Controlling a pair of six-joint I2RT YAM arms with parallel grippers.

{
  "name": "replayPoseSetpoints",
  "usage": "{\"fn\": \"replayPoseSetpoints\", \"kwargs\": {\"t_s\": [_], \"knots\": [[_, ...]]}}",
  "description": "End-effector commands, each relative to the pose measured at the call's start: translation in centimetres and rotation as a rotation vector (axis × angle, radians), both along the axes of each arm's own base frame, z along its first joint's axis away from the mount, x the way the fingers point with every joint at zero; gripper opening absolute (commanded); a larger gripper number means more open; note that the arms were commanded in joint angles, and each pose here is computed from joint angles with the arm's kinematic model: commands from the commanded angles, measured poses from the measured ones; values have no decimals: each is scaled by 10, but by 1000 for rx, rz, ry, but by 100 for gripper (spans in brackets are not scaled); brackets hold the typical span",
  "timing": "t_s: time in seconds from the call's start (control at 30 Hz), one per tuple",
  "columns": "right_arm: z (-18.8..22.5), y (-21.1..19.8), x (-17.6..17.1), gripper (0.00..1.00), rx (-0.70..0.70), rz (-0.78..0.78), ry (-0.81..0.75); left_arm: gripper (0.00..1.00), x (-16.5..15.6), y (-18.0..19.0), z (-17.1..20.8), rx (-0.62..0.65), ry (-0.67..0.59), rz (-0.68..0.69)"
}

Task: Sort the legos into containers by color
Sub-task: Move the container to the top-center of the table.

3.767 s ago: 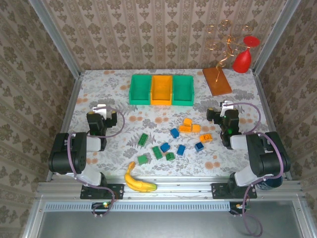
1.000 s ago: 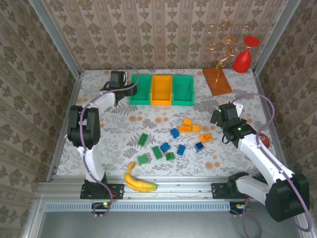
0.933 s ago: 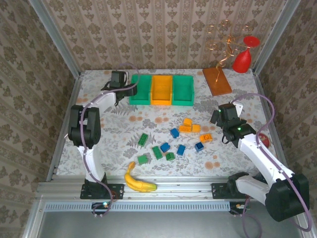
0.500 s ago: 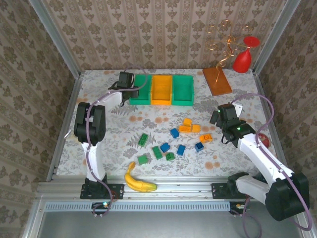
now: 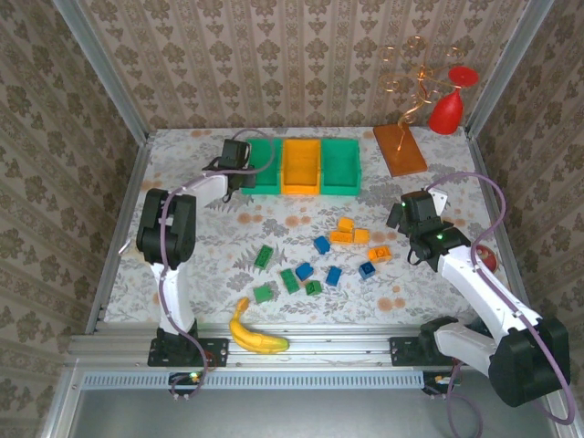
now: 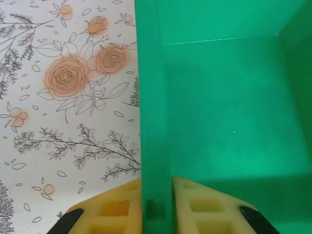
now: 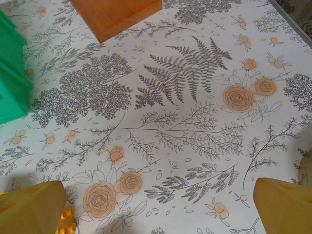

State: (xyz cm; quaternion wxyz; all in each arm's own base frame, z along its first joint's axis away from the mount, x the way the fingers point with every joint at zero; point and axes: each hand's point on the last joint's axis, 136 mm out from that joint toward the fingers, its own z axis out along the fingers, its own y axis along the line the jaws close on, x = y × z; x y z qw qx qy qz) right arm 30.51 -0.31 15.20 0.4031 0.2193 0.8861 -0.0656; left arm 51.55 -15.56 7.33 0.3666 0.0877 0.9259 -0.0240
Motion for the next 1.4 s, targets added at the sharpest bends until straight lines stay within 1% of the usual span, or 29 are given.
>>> {"fn": "replayPoseSetpoints", "kwargs": {"t_s": [0.0,0.17,0.33,0.53,0.6,0.77,0.9,0.97,1.13,1.37], "knots": [[9,-2,0,100,-2,-24,-23,12,-13,-10,14,10,-14,-55],[8,-4,-5,100,3,-35,-24,9,-24,-15,15,9,-7,-55],[7,-5,-10,100,7,-39,-23,9,-37,-14,13,-4,24,29],[5,-6,-13,100,8,-38,-21,7,-54,-26,5,-42,60,100],[4,-6,-14,100,8,-38,-18,7,-61,-41,2,-36,65,84],[0,-5,-17,100,15,-35,-4,9,-67,-56,-2,-22,81,74],[-3,-3,-20,100,29,-29,12,20,-68,-53,2,-19,72,86],[-4,-3,-22,100,36,-29,16,28,-69,-52,5,-18,65,86],[-8,-3,-27,100,50,-37,33,44,-72,-50,17,-26,46,85],[-12,0,-38,100,94,-56,86,61,-87,-47,57,-90,1,67]]}}
